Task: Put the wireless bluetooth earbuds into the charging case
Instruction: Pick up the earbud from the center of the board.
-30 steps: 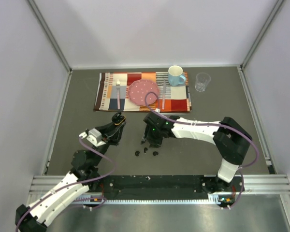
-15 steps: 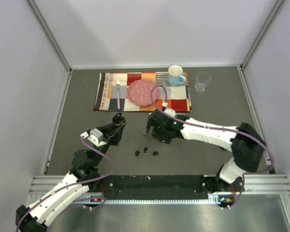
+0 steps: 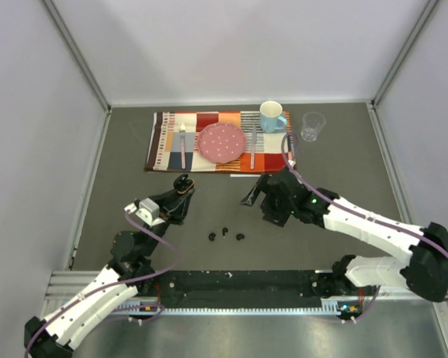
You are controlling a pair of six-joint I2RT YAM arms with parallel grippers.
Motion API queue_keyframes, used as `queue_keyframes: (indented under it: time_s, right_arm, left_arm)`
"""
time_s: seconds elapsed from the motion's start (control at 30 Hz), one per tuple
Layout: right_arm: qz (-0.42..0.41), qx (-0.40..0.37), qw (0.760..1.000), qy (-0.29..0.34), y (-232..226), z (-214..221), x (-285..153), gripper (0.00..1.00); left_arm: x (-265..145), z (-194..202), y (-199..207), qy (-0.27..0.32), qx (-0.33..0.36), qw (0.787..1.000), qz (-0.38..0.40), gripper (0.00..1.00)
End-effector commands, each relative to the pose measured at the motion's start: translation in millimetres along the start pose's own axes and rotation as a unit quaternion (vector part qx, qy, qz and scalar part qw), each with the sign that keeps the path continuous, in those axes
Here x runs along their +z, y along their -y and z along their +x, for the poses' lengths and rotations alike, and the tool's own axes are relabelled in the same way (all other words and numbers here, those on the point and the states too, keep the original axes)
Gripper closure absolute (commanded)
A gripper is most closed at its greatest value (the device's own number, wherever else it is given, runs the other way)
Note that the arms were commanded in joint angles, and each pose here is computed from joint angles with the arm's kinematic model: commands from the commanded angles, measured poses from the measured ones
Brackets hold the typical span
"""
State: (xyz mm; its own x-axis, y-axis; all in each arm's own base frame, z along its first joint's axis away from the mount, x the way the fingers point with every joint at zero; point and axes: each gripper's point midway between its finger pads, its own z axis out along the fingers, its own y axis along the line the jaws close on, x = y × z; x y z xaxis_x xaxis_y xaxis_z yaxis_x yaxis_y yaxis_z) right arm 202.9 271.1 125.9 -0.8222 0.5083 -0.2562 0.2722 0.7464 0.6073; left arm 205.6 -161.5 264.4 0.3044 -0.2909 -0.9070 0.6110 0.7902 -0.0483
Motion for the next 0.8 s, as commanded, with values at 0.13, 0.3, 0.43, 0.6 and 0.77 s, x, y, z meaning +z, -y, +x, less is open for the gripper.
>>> queue_keyframes:
  time_s: [0.13, 0.3, 0.43, 0.6, 0.77]
  right_arm:
    - [-0.116, -0.031, 0.993, -0.005, -50.7, -6.2, -30.8, 0.01]
    - [-0.077, -0.015, 0.997, -0.022, -47.1, -2.7, -18.3, 0.27]
    - [-0.047, -0.030, 0.998, -0.034, -46.2, 6.0, -9.3, 0.30]
    - [0.030, -0.045, 0.996, -0.076, -39.8, 28.2, 18.8, 0.32]
    - [0.093, -0.072, 0.990, -0.080, -37.6, 50.6, 30.4, 0.34]
  left_arm:
    - [9.7, -30.3, 3.8, 0.037, 0.000, 0.999, 0.009, 1.00]
    - [11.8, -30.2, 4.7, 0.037, 0.000, 0.999, 0.011, 1.00]
    - [12.4, -30.8, 4.7, 0.037, 0.001, 0.999, 0.011, 1.00]
    - [12.1, -28.1, 3.4, 0.031, 0.006, 0.999, 0.009, 1.00]
    - [10.4, -27.3, -0.1, 0.032, 0.007, 0.999, 0.000, 1.00]
